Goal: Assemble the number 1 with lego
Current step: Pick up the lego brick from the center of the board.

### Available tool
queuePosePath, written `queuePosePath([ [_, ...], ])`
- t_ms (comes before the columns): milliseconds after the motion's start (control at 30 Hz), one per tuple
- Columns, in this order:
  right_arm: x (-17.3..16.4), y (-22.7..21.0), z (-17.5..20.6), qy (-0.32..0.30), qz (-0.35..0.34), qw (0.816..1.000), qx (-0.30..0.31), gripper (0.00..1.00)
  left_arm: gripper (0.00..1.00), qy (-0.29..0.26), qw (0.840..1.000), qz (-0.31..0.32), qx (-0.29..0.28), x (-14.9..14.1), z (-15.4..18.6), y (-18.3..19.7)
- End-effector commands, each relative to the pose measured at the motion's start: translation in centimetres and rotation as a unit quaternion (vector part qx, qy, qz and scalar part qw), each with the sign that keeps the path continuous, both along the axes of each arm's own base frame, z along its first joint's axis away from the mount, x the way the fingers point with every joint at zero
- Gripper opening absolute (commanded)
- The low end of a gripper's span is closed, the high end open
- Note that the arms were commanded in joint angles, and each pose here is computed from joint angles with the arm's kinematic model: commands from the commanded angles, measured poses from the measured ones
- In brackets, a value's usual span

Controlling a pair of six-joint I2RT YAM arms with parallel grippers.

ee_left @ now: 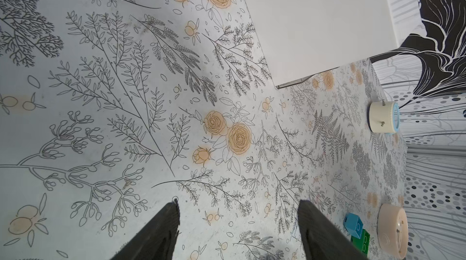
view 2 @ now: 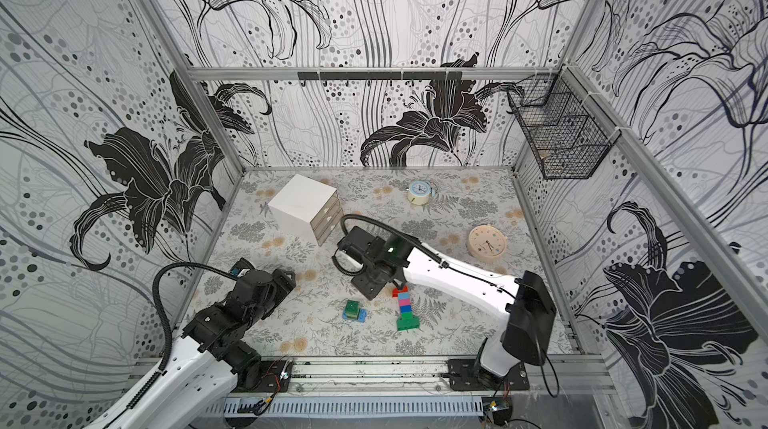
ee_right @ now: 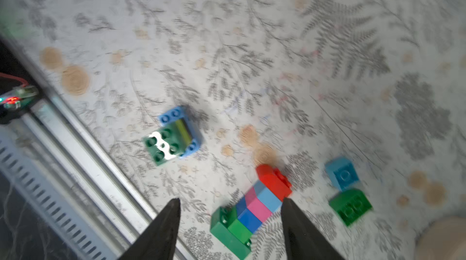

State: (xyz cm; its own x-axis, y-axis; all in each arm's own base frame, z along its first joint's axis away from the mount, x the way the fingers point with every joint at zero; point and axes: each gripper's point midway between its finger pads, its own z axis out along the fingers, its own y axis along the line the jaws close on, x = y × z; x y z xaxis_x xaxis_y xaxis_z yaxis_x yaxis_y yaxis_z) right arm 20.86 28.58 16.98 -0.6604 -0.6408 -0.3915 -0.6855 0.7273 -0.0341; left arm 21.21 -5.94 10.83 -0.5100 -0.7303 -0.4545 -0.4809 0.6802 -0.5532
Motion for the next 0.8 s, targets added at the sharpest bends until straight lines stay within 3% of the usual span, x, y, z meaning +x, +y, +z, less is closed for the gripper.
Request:
queuePosePath([
  [0, 2.4, -6.4, -1.3, 0.009, -0.225, 0.974, -0.016, 0.58, 0.77, -0.028, 0.999, -0.024, -0.004, 1.4, 1.7, -1.1],
  [233, 3.0, -12.7, -3.9, 0.045, -0.375, 0.925, -0.025, 0.63, 0.78, -0.032, 0.995, -0.098, 0.014, 3.1, 3.3, -3.4],
  [367, 3.7, -13.2, -5.2, 0.076, -0.399, 0.914, 0.013, 0.64, 0.79, -0.019, 0.986, -0.164, 0.034, 4.3, 4.2, -5.5],
  [533, 4.4, -13.8, -5.4, 0.080, -0.415, 0.906, 0.009, 0.64, 0.79, 0.003, 0.966, -0.257, 0.021, 5.9, 4.5, -10.0],
  [667, 4.7, -17.2, -4.8, 0.069, -0.461, 0.884, 0.014, 0.64, 0.82, 0.025, 0.952, -0.289, 0.102, 7.0, 5.1, -12.6],
  [767, 4.3, -20.2, -3.6, 0.049, -0.498, 0.866, 0.013, 0.63, 0.83, 0.038, 0.936, -0.326, 0.132, 8.2, 4.9, -16.0],
])
